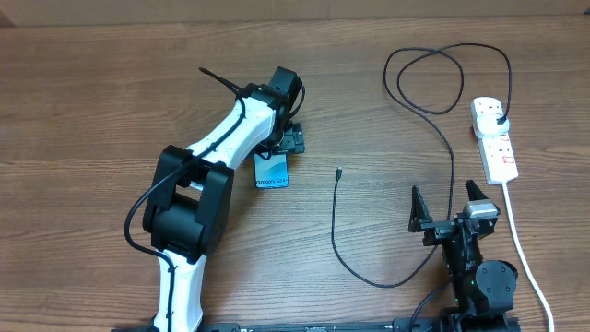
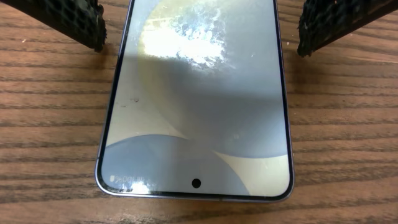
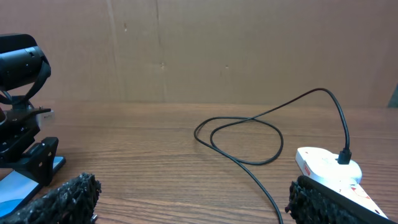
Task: Plug charger to phone and switch on socket
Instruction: 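Tilt the phone up with the left gripper, pivoting on its bottom edge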
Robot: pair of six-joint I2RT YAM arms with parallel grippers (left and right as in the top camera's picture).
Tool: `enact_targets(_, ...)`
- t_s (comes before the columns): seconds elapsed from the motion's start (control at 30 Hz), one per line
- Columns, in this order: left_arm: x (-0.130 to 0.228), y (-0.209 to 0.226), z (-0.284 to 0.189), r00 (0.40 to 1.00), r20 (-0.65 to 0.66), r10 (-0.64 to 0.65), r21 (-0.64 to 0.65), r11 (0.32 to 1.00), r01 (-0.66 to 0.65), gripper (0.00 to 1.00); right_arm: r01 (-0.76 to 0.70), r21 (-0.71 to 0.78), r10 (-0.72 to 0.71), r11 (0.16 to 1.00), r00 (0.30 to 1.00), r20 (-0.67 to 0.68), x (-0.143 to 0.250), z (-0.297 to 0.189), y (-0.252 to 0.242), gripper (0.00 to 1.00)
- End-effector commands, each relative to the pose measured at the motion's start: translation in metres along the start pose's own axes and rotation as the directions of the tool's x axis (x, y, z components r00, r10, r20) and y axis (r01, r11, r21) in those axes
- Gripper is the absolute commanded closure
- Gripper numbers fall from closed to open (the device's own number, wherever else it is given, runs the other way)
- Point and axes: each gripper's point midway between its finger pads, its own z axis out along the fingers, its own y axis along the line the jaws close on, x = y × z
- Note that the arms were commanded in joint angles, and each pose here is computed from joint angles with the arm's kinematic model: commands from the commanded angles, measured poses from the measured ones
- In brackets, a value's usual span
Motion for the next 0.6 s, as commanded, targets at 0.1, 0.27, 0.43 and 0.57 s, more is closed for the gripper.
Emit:
enact_targets(0.1, 0.007, -0.004, 0.021, 0.998, -0.058, -0.013, 0.004, 1.000, 0.013, 0.00, 0.002, 0.012, -0.002, 1.000, 1.000, 0.002, 0.002, 0.000, -0.003, 0.00)
enact_targets(0.27, 0.021, 0.000, 0.044, 0.992, -0.125, -0.013, -0.022, 1.000, 0.011, 0.00, 0.002, 0.012, -0.002, 1.000, 1.000, 0.002, 0.002, 0.000, -0.003, 0.00)
enact_targets(0.43, 0.021, 0.013, 0.047, 0.989, -0.146, -0.031, -0.048, 0.999, 0.024, 0.00, 0.002, 0.012, -0.002, 1.000, 1.000, 0.002, 0.002, 0.000, -0.003, 0.00)
enact_targets(0.57, 0.022, 0.023, 0.047, 0.986, -0.166, 0.005, -0.057, 0.998, -0.015, 0.00, 0.002, 0.012, -0.002, 1.000, 1.000, 0.002, 0.002, 0.000, -0.003, 0.00)
